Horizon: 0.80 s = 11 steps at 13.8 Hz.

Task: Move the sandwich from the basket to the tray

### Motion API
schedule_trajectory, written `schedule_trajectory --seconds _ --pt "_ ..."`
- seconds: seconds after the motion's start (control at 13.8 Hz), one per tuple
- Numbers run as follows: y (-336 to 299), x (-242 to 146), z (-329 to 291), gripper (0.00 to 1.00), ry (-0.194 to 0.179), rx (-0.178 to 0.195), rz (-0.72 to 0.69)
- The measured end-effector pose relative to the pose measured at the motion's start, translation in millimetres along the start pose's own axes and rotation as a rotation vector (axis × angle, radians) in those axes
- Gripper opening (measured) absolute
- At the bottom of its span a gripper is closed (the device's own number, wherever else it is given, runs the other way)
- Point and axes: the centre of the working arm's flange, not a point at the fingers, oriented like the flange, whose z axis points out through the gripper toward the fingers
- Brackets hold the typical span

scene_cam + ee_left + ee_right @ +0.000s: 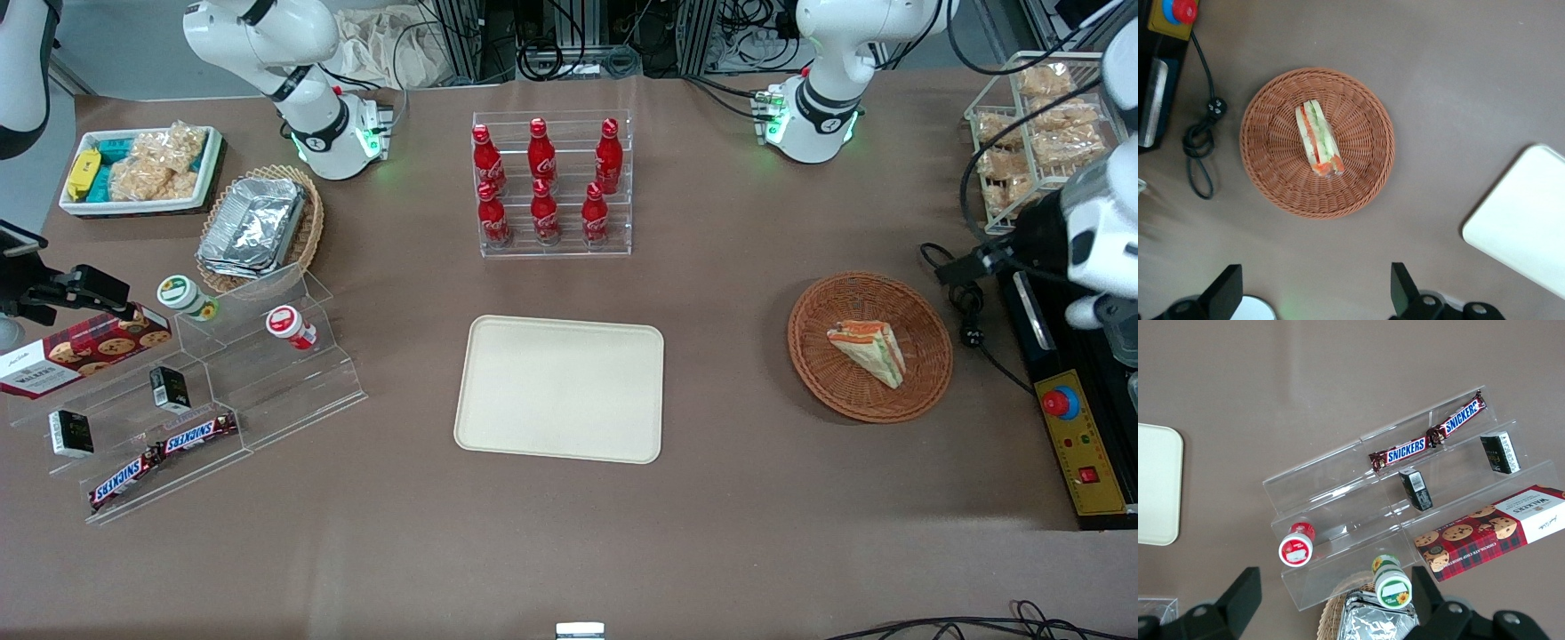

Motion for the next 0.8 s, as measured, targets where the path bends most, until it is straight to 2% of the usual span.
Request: schedule_trajectory --seconds 0.22,0.51,0.65,0.8 --pt "0 12 84 1.00 0.008 -0.003 -0.077" --pt "-15 17 199 1.00 0.043 -0.022 -0.209" --pt "-17 21 248 1.00 0.044 -0.020 -0.264" --pt "-18 26 287 1.00 0.029 -0.006 -0.292"
